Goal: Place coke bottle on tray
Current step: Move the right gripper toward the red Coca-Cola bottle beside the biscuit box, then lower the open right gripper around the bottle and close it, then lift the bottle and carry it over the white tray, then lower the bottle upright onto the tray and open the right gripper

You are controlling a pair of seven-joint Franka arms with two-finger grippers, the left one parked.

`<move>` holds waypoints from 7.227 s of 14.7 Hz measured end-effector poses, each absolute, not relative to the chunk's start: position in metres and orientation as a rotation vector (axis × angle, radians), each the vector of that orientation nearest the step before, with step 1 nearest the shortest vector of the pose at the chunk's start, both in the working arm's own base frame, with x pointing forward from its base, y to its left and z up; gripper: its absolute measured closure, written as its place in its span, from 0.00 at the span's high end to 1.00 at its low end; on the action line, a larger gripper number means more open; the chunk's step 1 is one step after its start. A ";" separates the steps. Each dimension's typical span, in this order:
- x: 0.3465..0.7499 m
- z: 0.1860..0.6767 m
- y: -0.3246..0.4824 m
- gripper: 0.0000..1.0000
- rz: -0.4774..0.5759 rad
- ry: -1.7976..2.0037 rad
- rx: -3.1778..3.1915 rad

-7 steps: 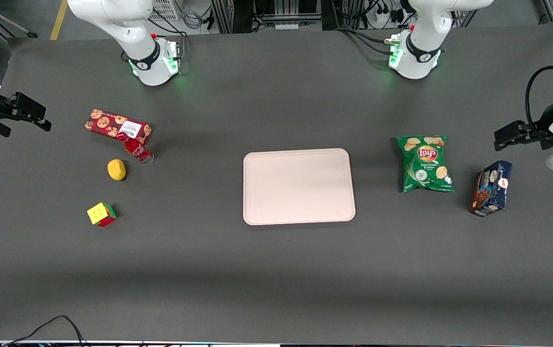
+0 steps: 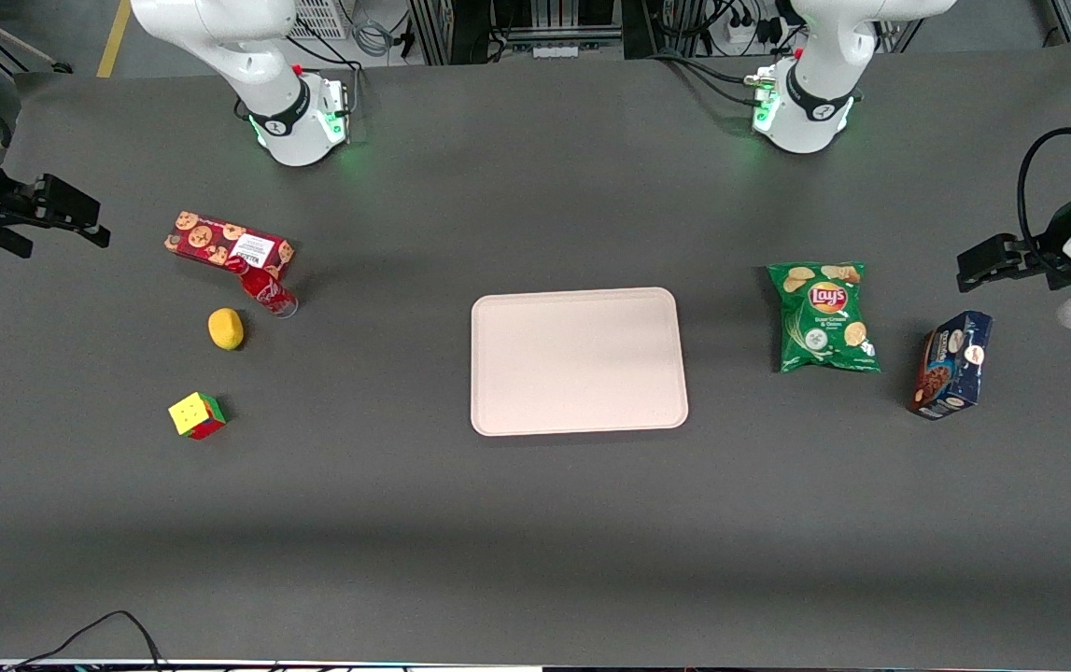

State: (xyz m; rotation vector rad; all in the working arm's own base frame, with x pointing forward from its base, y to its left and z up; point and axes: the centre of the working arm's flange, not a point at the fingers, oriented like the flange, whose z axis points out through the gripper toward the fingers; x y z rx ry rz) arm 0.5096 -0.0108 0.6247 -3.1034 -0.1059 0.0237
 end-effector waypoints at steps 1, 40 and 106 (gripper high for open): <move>0.507 0.615 -0.008 1.00 0.061 -0.099 -3.102; 0.404 0.316 0.006 0.32 0.094 -0.142 -3.132; 0.565 0.344 0.428 0.92 0.105 0.251 -3.105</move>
